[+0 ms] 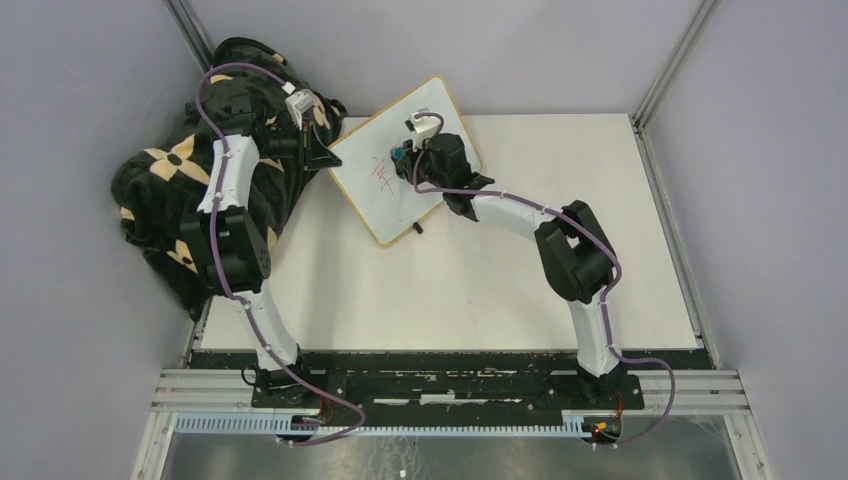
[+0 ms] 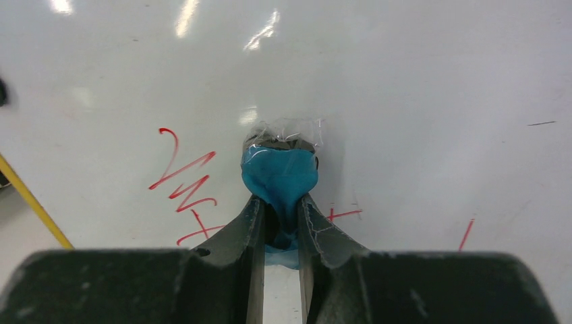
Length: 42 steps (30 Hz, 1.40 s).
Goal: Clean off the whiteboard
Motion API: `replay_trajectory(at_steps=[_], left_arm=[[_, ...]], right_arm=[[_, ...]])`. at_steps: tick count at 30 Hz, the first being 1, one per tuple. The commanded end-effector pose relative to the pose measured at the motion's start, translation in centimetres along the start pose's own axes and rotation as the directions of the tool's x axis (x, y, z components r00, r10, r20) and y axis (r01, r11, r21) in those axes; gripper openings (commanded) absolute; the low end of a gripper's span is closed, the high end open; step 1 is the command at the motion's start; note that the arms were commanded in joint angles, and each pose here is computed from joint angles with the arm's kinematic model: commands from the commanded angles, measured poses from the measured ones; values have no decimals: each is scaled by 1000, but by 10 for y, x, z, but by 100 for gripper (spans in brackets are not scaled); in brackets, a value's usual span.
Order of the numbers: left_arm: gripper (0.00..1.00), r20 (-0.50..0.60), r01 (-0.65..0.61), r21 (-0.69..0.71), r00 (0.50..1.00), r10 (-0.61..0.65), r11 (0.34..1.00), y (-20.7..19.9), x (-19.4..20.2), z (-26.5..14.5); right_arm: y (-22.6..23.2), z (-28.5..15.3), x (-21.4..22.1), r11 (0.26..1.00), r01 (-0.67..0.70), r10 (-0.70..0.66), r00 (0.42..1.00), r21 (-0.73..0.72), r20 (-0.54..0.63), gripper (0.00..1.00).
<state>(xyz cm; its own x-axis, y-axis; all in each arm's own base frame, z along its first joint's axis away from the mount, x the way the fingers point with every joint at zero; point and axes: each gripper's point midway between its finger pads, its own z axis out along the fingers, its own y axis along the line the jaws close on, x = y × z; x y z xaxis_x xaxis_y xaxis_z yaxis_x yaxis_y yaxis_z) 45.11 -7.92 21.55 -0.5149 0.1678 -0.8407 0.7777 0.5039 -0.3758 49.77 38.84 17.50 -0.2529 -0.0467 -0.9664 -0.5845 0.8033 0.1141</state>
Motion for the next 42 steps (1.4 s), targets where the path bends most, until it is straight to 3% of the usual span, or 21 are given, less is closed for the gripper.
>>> replay_trajectory(at_steps=[1, 8, 15, 20, 25, 37, 42], left_arm=[[3, -24, -122, 41, 992, 123, 992, -4, 4, 20], [3, -27, -123, 36, 992, 124, 992, -4, 5, 19], [3, -28, -129, 30, 991, 130, 991, -4, 3, 18], [3, -28, -123, 32, 992, 124, 992, -4, 4, 19], [3, -31, -115, 39, 993, 116, 993, -4, 6, 21], [3, -38, -113, 44, 993, 114, 993, -6, 8, 25], [3, -42, -110, 47, 993, 112, 993, -7, 9, 26]], right_arm=[[33, -4, -8, 995, 2, 1, 1000, -100, 22, 1], [-33, 10, 12, 998, -38, 39, 999, 43, -24, 1], [-122, -8, 20, 972, -117, 118, 993, 202, 7, 1], [-147, -13, 23, 961, -141, 143, 990, 237, 10, 1], [-121, -9, 24, 975, -139, 141, 990, 175, 2, 1], [31, -5, 18, 996, -48, 48, 999, -71, 0, 1], [49, -3, 18, 995, -39, 39, 999, -95, 3, 1]])
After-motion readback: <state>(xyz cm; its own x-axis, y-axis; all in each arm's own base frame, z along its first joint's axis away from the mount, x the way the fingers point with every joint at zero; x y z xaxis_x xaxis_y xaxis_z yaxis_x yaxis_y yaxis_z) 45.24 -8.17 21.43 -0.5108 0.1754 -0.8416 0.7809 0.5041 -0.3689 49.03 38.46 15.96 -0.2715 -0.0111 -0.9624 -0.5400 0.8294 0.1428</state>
